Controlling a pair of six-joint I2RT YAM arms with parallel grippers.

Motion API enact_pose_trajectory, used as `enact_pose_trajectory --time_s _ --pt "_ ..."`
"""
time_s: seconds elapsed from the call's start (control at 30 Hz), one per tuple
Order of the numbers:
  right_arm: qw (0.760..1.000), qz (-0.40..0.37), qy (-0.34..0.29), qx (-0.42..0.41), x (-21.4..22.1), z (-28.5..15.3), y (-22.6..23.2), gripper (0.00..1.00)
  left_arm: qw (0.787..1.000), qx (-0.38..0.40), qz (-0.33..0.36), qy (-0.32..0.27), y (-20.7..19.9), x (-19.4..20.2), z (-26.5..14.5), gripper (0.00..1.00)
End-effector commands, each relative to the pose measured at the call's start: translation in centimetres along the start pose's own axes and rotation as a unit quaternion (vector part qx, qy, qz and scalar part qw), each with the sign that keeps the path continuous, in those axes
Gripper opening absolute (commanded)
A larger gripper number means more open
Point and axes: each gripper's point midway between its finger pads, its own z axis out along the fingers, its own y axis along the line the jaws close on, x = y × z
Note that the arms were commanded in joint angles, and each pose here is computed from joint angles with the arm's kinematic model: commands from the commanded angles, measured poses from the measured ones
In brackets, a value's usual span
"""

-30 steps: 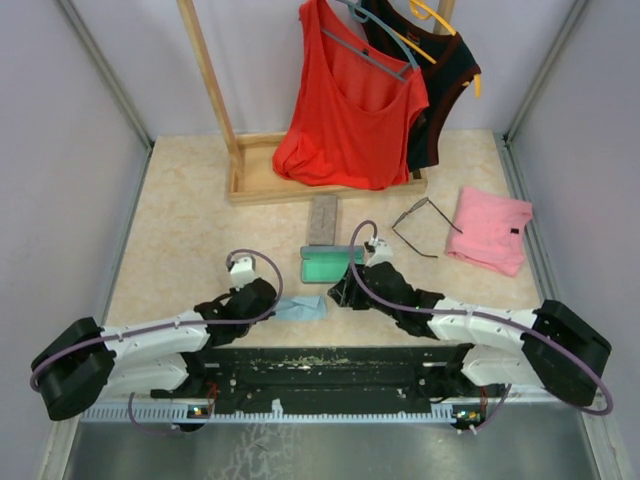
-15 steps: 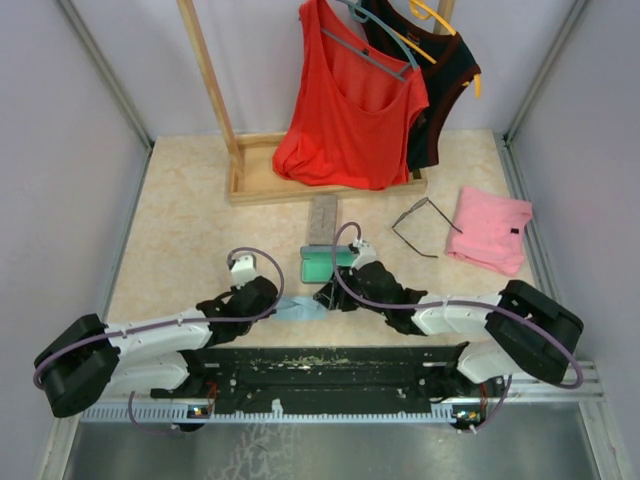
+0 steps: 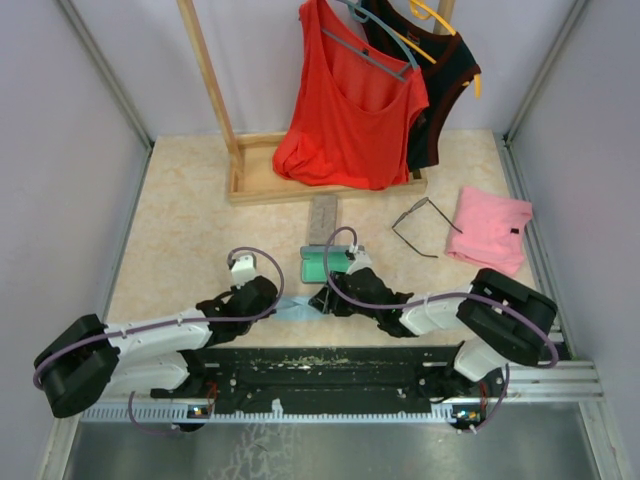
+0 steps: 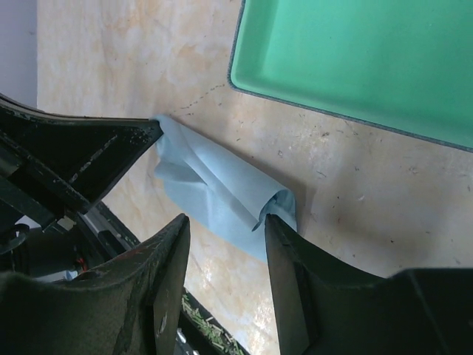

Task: Organize the sunglasses
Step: Place the glasses cleaning cloth at the center of the board, then adjust the glasses cleaning cloth at the center of the board.

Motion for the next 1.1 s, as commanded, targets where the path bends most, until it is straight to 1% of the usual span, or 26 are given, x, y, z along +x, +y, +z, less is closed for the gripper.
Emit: enact_pose_trajectory --time_s 0.0,0.27,0.53,1.07 --pt "0.999 0.016 -0.023 -0.032 -0.8 0.7 1.8 0.45 1.0 -0.007 0.013 0.017 0.5 0.5 -0.2 0.0" --pt "0.999 0.028 -0.021 -0.013 -0.6 1.0 1.0 0.45 1.0 -0.005 0.011 0.016 0.5 0.4 -0.3 0.0" --pt "0.999 0.034 -0.016 -0.026 -0.3 1.5 1.5 0.44 1.0 -0.004 0.01 0.018 0.5 0.6 -0.3 0.0" --pt "0.998 0.041 -0.019 -0.054 -0.7 1.7 2.9 0.33 1.0 0.0 0.009 0.017 0.3 0.4 -0.4 0.0"
